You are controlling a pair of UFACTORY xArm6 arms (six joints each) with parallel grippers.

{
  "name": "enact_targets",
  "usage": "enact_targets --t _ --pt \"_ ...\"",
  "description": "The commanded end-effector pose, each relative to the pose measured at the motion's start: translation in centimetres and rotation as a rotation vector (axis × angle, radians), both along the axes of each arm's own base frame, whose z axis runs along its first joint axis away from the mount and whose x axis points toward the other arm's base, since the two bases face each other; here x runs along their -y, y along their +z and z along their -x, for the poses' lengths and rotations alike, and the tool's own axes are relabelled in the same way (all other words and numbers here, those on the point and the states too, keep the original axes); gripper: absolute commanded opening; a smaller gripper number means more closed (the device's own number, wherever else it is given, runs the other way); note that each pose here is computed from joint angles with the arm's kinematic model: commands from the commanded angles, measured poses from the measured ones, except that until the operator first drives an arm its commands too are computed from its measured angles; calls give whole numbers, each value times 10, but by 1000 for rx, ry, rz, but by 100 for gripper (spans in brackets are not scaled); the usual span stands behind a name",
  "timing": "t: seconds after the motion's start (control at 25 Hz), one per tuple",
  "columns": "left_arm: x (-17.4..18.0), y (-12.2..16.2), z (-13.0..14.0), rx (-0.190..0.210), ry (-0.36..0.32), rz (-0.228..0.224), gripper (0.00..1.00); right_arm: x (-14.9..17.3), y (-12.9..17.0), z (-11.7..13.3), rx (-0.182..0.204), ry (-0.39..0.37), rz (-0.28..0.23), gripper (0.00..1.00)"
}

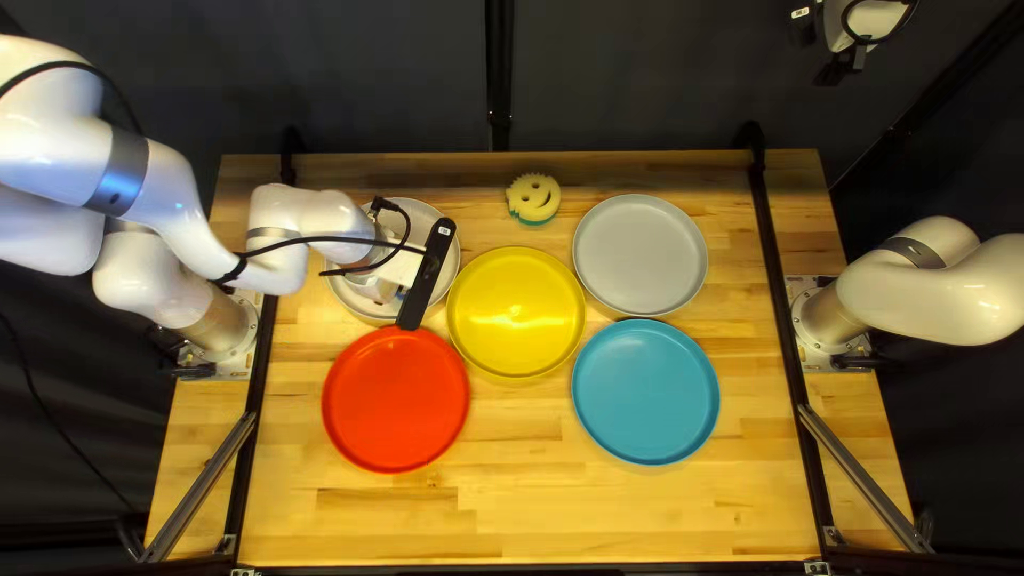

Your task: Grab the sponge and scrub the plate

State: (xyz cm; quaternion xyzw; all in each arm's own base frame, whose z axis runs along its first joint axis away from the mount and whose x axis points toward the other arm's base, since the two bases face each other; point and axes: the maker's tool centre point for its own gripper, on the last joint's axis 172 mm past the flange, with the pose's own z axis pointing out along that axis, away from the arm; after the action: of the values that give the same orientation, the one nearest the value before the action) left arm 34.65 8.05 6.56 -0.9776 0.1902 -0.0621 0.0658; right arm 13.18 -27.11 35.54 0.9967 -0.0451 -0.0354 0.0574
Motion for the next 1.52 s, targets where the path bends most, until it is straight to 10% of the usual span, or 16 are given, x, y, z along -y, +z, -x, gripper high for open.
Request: enact_targets --t 0.04,0.96,1.52 --pt "-19 -8 -6 6 -2 7 0 0 0 0 0 0 0 100" --pt "40 -9 41 -25 22 58 0 0 0 0 0 0 0 100" --pt "-37 -16 32 -19 49 71 0 0 0 0 0 0 0 100"
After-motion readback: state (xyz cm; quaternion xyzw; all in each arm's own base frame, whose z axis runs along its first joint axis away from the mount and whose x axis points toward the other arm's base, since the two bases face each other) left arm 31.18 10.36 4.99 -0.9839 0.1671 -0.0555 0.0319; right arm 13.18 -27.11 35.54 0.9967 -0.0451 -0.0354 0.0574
